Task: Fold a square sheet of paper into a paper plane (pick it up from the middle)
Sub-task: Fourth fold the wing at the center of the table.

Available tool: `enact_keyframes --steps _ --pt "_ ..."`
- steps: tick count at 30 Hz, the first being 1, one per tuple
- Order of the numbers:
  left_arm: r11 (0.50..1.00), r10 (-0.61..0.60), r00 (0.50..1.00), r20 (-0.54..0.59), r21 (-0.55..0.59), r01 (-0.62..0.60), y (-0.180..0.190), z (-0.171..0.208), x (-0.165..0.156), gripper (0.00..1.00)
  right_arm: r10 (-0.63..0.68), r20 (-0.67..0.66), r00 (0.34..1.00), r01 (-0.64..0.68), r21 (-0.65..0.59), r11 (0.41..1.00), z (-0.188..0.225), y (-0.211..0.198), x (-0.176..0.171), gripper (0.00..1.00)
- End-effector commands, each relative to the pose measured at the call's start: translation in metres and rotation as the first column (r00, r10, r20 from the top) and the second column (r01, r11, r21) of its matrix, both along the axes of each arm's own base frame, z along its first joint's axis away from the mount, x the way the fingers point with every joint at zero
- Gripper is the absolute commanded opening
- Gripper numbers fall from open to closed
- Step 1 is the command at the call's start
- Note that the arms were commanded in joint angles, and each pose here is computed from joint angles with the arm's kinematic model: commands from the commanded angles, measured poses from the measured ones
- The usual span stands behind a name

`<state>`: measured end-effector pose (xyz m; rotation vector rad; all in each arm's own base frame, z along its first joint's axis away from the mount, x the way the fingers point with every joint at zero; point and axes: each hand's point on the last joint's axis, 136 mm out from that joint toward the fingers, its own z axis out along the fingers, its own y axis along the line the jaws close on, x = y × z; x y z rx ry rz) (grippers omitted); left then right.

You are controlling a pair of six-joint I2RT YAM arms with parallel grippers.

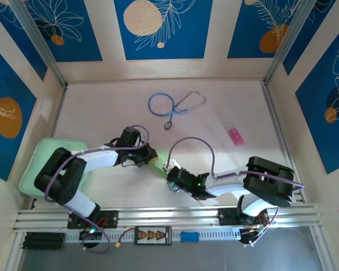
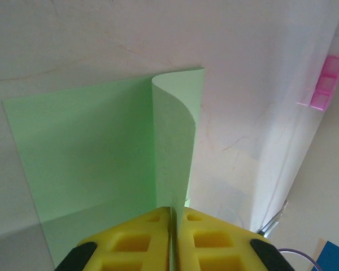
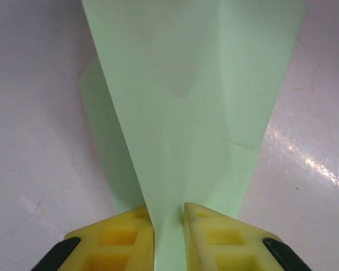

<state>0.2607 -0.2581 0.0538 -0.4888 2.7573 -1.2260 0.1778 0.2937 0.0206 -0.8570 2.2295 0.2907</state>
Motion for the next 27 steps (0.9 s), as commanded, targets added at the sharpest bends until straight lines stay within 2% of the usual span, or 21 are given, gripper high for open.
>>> enact_keyframes --steps 1,11,27 --pt "0.999 0.015 1.0 0.002 -0.029 -0.015 0.0003 0.0095 0.0003 0.11 0.012 0.063 0.998 -0.007 -0.074 0.997 0.0083 -0.0008 0.0048 0.22" --pt "0.999 0.035 0.999 -0.007 -0.039 -0.035 0.0011 0.0091 0.0004 0.09 0.017 0.079 0.997 -0.007 -0.118 0.993 0.0119 0.0005 0.0042 0.21" --pt "0.999 0.036 0.999 -0.011 -0.04 -0.036 0.0006 0.0086 -0.0003 0.09 -0.015 0.058 0.998 0.021 -0.106 0.994 0.0071 -0.0016 0.0042 0.18"
